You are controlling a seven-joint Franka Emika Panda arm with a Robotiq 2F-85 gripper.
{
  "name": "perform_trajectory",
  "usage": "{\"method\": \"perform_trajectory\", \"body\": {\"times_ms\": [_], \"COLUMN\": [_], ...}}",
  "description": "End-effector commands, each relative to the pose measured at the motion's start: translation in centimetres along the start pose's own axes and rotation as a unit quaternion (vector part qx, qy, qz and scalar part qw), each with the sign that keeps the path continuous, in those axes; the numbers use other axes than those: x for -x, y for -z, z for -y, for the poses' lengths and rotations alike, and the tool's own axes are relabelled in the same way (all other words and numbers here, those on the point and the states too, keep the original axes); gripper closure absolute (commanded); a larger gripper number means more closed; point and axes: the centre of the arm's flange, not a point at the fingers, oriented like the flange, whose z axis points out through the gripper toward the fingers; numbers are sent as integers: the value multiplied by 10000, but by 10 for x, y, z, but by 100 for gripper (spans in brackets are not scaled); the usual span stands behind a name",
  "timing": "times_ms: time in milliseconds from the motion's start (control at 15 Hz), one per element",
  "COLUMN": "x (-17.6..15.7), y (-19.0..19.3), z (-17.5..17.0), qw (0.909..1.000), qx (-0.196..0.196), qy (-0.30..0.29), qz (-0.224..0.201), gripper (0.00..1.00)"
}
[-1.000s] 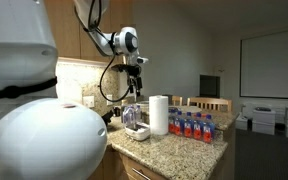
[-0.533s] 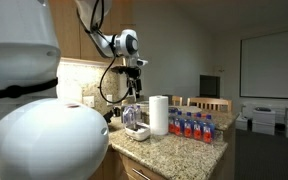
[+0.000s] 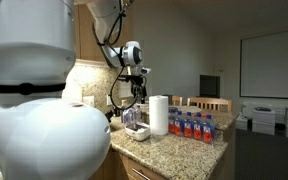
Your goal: Move the bowl and then pick up the lid and put it on the bowl
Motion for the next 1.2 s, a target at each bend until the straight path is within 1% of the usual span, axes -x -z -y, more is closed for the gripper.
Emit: {"method": "perform_trajectory", "body": {"times_ms": [0, 200, 667, 733, 867, 933, 1133], "x": [-21, -26, -30, -28, -21, -24, -20], "y": [-25, -50, -102, -106, -104, -109, -109], "z": [16, 24, 42, 44, 44, 40, 44], "qw": [9999, 9996, 9983, 9982, 9986, 9988, 9989], "qx": [50, -19, -59, -33, 44, 39, 36], "qy": [-137, -225, -542, -544, -346, -353, -311], "qz": [20, 146, 226, 246, 406, 338, 347], "gripper": [0, 0, 0, 0, 0, 0, 0]}}
